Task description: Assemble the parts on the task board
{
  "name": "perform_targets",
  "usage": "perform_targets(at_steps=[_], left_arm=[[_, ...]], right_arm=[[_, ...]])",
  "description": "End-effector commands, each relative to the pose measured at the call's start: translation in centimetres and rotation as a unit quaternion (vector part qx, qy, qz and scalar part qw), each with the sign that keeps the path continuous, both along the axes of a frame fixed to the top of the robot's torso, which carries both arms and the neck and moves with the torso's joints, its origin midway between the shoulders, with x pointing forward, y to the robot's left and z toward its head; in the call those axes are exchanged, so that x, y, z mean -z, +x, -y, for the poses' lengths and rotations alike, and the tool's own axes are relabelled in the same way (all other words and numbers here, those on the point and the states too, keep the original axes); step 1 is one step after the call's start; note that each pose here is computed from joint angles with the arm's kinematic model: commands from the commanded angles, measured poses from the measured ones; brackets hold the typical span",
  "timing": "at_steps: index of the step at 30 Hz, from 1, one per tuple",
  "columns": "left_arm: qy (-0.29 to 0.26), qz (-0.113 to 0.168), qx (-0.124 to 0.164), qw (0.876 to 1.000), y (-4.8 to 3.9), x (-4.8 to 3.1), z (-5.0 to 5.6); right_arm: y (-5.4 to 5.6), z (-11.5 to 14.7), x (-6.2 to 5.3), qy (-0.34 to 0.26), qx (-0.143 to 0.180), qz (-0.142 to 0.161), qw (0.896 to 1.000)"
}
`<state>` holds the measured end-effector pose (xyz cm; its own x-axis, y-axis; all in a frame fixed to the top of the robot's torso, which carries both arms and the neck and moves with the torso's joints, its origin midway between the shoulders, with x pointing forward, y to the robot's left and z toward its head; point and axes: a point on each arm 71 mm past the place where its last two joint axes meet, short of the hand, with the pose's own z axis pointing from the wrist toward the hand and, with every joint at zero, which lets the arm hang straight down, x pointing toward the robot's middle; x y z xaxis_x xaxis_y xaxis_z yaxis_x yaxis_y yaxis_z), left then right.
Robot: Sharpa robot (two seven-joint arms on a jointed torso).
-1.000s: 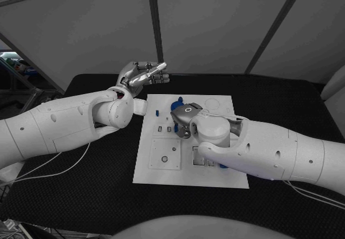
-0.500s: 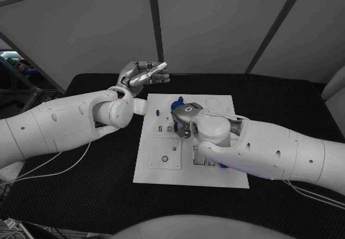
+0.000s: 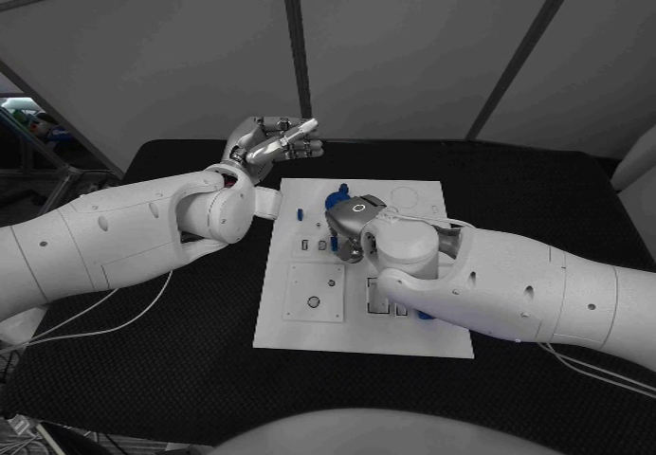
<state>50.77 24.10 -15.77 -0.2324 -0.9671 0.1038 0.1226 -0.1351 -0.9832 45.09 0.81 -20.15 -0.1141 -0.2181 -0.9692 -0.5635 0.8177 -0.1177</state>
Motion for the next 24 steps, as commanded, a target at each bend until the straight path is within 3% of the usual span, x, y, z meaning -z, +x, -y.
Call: perform_targets(at_steps=[1, 6, 10, 18, 24], left_arm=[[-0.002, 0.002, 0.004, 1.0, 0.01, -0.1, 0.1], [0.001, -0.001, 0.001, 1.0, 0.04, -0.01, 0.0], [0.015, -0.005, -0.001, 1.0, 0.09, 0.1, -0.4], [0.065, -0.014, 0.009, 0.998, 0.18, 0.43, -1.4], [0.127, -0.031, 0.042, 0.991, 0.02, 0.84, -1.8]], right_arm=[[0.0, 0.0, -0.1, 0.007, -0.003, 0.002, 1.0], [-0.1, 0.4, -0.5, 0.042, -0.014, 0.014, 0.999], [0.0, 1.1, -1.0, 0.1, -0.044, 0.024, 0.994], [0.0, 4.3, -1.8, 0.203, -0.09, 0.019, 0.975], [-0.3, 7.5, -2.4, 0.28, -0.108, 0.005, 0.954]])
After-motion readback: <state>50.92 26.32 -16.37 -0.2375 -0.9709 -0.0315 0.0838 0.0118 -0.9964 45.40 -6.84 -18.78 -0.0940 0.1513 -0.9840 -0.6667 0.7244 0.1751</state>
